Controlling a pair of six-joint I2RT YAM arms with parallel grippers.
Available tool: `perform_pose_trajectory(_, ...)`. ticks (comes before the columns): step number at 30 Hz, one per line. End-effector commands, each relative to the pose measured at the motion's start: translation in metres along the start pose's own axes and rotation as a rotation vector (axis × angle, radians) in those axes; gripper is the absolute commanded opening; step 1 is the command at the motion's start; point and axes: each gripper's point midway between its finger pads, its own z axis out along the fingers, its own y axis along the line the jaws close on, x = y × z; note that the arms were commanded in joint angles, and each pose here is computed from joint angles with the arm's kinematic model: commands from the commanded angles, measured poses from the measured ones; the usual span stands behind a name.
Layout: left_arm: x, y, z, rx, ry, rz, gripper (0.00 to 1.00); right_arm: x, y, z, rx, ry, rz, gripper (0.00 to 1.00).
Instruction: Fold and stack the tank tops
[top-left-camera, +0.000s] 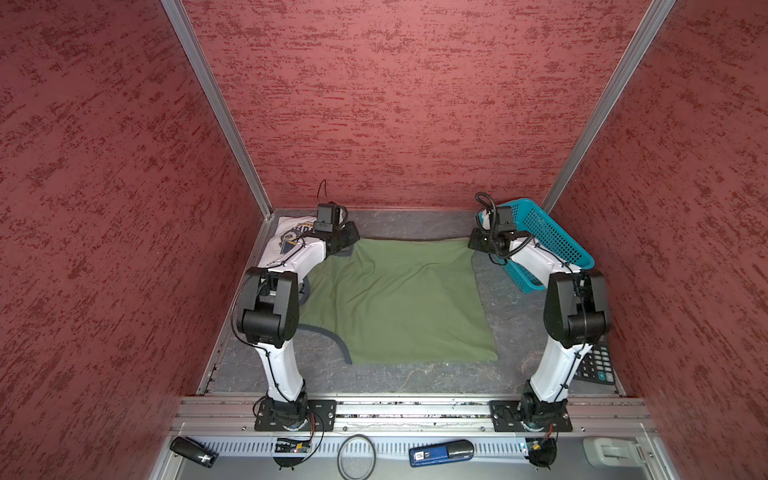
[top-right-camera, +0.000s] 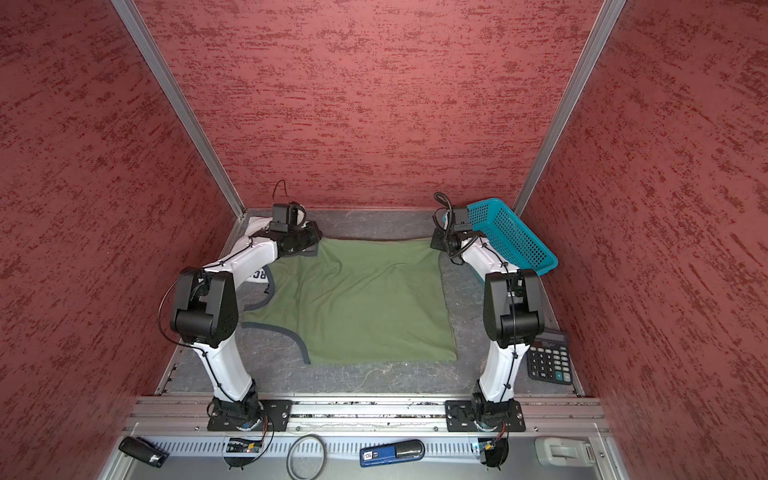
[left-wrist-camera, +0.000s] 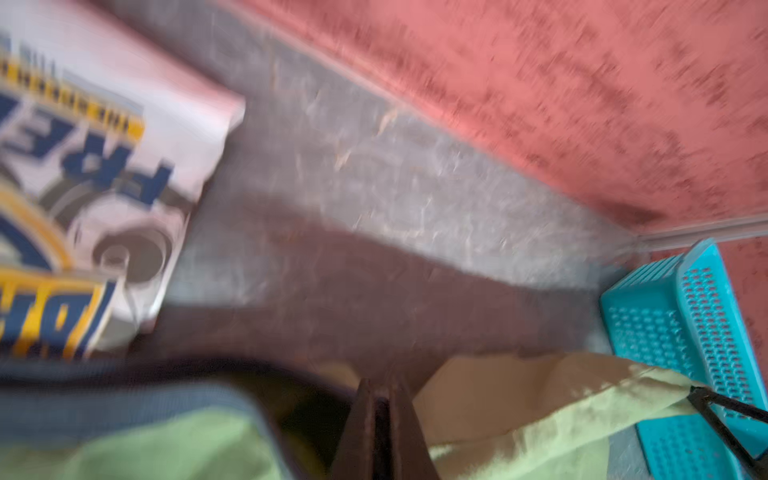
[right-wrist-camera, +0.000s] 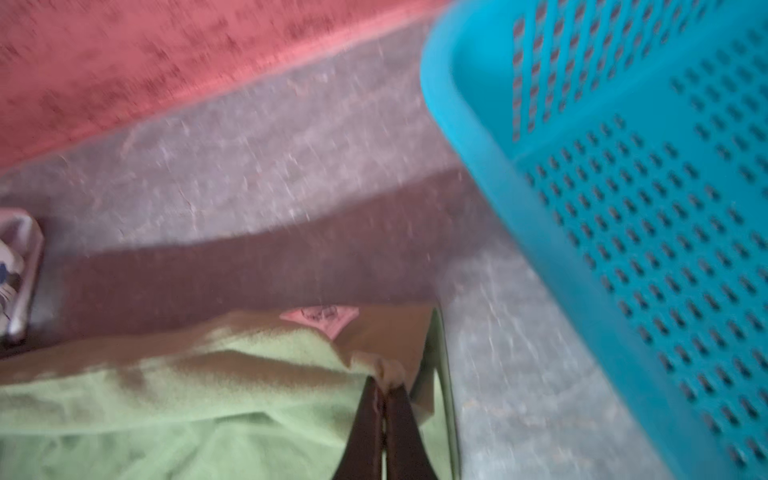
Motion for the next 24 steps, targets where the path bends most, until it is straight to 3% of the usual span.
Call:
perform_pose_trajectory(1,-0.024,-0.011,0.015,0.024,-0.015,0.048,0.0,-0.031,-0.008,0.012,0.024,-0.053,0.013,0.0)
perform_pose_trajectory(10,-0.035,0.001,0.059,-0.032,0.016,0.058,0.03,-0.044,-0.014,0.036,0.059,-0.051,-0.017,0.0)
perform_pose_trajectory(24,-0.018,-0.018,0.044,0.031,0.006,0.125,0.07,-0.033,-0.013,0.014,0.037,-0.076,-0.049,0.0)
